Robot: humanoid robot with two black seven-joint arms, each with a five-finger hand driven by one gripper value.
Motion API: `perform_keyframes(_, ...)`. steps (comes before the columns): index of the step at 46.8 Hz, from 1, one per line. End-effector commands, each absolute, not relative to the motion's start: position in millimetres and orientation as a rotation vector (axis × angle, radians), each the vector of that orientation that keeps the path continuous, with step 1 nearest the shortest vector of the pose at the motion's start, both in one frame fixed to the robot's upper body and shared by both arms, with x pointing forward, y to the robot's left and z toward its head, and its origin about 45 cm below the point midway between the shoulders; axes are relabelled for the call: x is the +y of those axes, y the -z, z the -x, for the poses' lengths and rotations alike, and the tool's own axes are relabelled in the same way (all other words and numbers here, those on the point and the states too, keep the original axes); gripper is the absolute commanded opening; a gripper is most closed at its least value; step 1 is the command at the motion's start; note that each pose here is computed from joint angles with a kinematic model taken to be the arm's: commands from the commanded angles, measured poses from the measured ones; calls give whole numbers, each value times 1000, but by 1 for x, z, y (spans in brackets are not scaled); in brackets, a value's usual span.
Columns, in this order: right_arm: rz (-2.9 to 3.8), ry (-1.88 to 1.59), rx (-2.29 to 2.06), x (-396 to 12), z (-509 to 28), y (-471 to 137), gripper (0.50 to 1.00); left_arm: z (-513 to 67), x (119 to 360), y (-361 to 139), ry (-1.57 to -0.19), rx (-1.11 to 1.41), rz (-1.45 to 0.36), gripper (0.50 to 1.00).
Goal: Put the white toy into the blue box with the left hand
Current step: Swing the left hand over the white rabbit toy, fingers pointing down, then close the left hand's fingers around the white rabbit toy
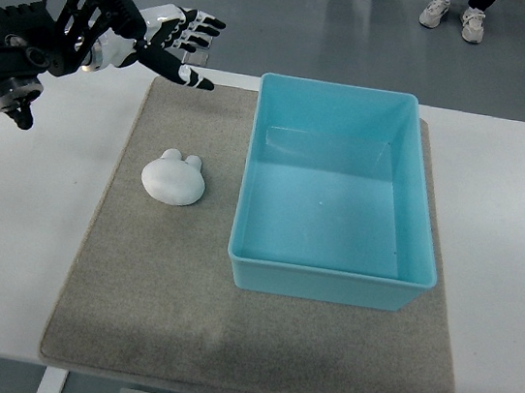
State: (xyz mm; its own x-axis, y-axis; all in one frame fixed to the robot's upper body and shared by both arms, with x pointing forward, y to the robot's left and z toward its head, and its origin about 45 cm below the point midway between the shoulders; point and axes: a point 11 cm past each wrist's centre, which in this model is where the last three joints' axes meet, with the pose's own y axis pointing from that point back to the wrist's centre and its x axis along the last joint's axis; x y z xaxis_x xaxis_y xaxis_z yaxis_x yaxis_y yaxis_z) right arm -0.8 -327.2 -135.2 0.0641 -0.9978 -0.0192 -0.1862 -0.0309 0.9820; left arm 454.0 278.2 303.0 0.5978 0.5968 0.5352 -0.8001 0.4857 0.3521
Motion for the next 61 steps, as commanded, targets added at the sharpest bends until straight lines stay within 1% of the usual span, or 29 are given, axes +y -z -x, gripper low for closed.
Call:
perform_keyframes(1, -1394, 1086, -1287, -327, 1, 135, 936, -443, 282, -302, -772, -387, -678, 928)
perform_keyframes(6, -1394, 1086, -1287, -327, 1, 135, 936, -434, 286, -298, -674, -439, -749, 926)
perform_keyframes(9, -1394, 1086, -1287, -327, 1, 135, 936, -431, 284, -297, -626, -462, -775, 928)
perform_keyframes(15, -1394, 1086, -1287, -327, 1, 135, 936, -424, 279, -299, -527, -441, -784, 928)
perform_keyframes(18, -1394, 1086, -1287, -327, 1, 135, 936, -423, 277, -300, -498, -441, -790, 926)
perform_keyframes(32, -1394, 1086, -1287, -327, 1, 135, 936, -417, 268, -291, -426, -414, -803, 936)
perform_keyframes(42, -1394, 1086, -1287, -327, 1, 135, 936, -414, 260, -283, -359, -471, -851, 934)
perform_keyframes(51, -1394, 1086, -1287, -327, 1, 135, 936, -416, 263, -279, -333, -557, -905, 926)
perform_keyframes(59, -1394, 1086, -1287, -327, 1, 135, 936, -411, 262, -272, -295, -583, -931, 921)
perform_keyframes(61, -1394, 1086, -1287, -327, 1, 135, 936, -411, 263, -271, -287, -595, -940, 913)
